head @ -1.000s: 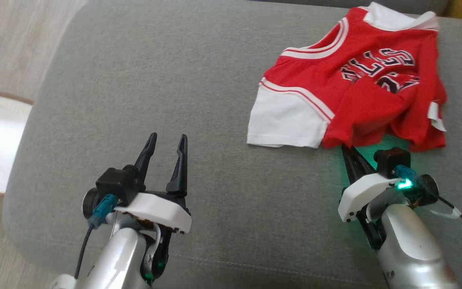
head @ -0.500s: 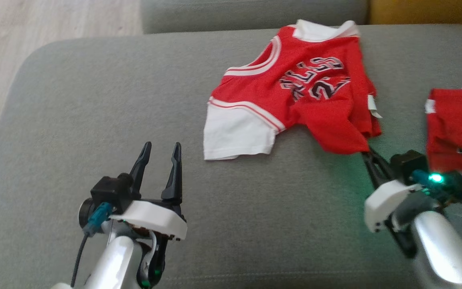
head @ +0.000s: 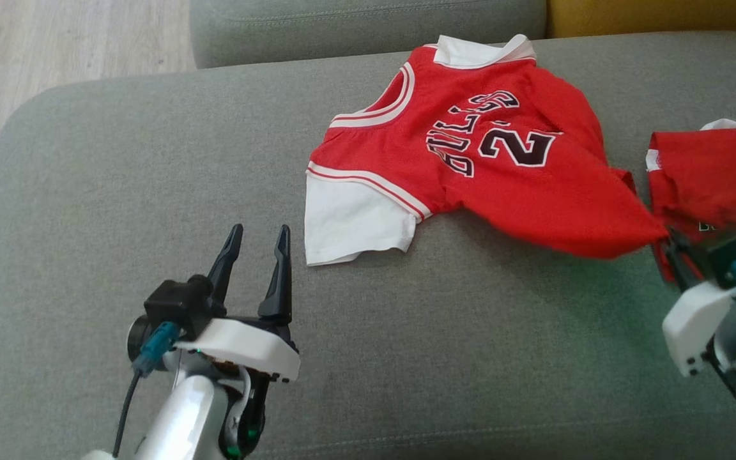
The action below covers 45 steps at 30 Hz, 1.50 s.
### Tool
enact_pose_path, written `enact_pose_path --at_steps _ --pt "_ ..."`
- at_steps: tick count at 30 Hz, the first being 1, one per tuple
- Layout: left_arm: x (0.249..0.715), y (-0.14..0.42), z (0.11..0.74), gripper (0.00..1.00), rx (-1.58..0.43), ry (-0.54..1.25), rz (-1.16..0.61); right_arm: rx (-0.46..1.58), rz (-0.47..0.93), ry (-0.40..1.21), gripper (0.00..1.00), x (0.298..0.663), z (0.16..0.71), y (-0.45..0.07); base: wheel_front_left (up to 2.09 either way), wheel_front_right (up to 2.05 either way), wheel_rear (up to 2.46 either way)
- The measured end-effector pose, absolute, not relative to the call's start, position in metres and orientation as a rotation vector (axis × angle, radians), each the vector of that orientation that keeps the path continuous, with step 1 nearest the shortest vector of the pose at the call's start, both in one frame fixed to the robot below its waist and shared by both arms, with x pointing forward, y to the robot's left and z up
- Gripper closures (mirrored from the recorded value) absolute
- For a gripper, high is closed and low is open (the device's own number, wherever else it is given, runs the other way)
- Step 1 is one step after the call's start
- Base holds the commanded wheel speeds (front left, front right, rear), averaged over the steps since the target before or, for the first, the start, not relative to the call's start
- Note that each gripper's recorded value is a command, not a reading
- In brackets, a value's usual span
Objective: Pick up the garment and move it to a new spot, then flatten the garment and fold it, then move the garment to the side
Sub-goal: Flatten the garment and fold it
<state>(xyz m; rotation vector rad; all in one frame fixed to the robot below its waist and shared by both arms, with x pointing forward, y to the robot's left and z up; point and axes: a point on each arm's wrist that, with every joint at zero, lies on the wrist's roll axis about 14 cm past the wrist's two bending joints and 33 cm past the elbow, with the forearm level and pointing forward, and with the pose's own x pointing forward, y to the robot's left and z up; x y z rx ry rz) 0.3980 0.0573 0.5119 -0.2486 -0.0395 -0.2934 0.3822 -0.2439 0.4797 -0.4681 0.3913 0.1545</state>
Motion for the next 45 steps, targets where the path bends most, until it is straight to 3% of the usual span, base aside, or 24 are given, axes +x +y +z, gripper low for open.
enact_pose_path --at_steps 1,2,3,7,11,17,29,45 --pt "0.398 0.057 0.512 0.00 -0.248 -0.039 -0.294 -0.467 0.153 0.408 1.00 0.379 0.475 -0.245 0.00 0.00 0.00" --pt "0.398 0.057 0.511 0.00 -0.248 -0.038 -0.293 -0.457 0.150 0.419 0.61 0.376 0.471 -0.245 0.00 0.00 0.00" --pt "0.398 0.057 0.511 0.00 -0.248 -0.037 -0.293 -0.443 0.142 0.431 0.00 0.373 0.466 -0.246 0.00 0.00 0.00" --pt "0.398 0.058 0.510 0.00 -0.246 -0.034 -0.292 -0.336 0.058 0.427 0.00 0.367 0.458 -0.253 0.00 0.00 0.00" --pt "0.398 0.057 0.513 0.00 -0.245 -0.043 -0.297 -0.128 -0.033 0.270 0.00 0.373 0.477 -0.243 0.00 0.00 0.00" --pt "0.397 0.054 0.518 0.00 -0.245 -0.056 -0.308 -0.018 -0.082 0.062 0.00 0.369 0.503 -0.232 0.00 0.00 0.00" --pt "0.398 0.045 0.498 0.00 -0.238 0.004 -0.335 0.052 -0.099 0.051 0.00 0.356 0.485 -0.231 0.00 0.00 0.00" --pt "0.443 0.021 0.390 0.00 -0.088 0.484 -0.398 0.070 -0.146 0.060 0.00 0.366 0.476 -0.246 0.00 0.00 0.00"
